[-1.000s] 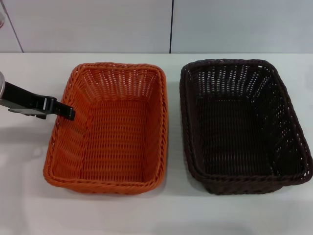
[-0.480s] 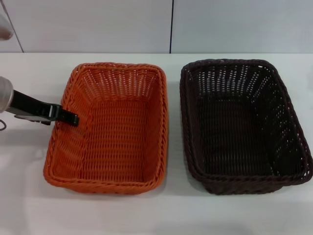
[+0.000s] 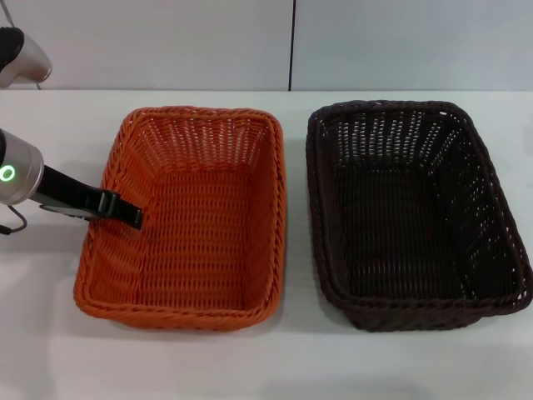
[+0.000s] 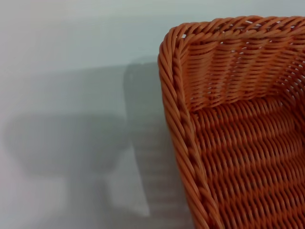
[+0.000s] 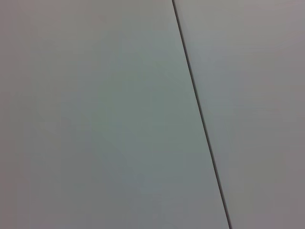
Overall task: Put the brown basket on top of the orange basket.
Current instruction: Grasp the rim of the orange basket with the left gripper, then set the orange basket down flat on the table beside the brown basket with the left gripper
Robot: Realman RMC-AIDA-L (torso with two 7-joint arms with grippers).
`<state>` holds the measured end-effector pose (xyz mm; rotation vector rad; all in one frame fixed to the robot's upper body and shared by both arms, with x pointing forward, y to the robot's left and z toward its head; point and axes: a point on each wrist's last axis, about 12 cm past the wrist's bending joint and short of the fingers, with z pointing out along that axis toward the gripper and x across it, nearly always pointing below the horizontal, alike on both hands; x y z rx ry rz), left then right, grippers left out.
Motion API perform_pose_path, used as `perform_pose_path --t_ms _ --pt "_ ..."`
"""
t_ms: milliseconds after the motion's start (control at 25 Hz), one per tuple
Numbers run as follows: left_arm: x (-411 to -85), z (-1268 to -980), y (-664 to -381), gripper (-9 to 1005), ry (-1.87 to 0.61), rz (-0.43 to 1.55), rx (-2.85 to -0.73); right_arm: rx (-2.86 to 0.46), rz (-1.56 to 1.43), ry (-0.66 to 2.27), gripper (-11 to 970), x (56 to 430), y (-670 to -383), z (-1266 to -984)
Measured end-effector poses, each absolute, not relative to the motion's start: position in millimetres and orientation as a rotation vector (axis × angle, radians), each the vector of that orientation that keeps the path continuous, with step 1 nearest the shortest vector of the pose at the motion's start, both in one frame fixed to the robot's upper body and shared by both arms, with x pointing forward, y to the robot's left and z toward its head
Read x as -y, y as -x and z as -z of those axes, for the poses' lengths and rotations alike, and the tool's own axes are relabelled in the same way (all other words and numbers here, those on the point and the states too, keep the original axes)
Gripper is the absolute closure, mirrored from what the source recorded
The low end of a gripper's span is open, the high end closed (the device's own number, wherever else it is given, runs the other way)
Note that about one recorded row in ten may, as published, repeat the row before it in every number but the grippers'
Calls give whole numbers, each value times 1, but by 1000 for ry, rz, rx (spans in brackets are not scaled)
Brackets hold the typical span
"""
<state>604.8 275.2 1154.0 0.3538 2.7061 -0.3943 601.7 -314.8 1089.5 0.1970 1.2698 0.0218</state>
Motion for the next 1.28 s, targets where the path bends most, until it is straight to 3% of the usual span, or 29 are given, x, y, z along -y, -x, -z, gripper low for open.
perform_pose_path --t_ms 160,240,720,880,1280 --pt "-276 -1154 -605 206 -360 390 -2704 -1278 -20 -199 400 315 -602 -1088" --pt "-276 -1153 -605 393 -362 386 -2701 -1284 -22 -199 400 315 -602 -1088" --pt "-279 -1152 -605 782 -354 380 -2698 -1291 -18 -202 400 316 -602 -1087" --pt "-282 -1155 -605 786 -368 371 -2691 -1294 -17 -202 400 316 -602 -1086" --pt "-314 -1212 -610 798 -486 359 -2594 -1293 2 -201 400 321 -600 -1087"
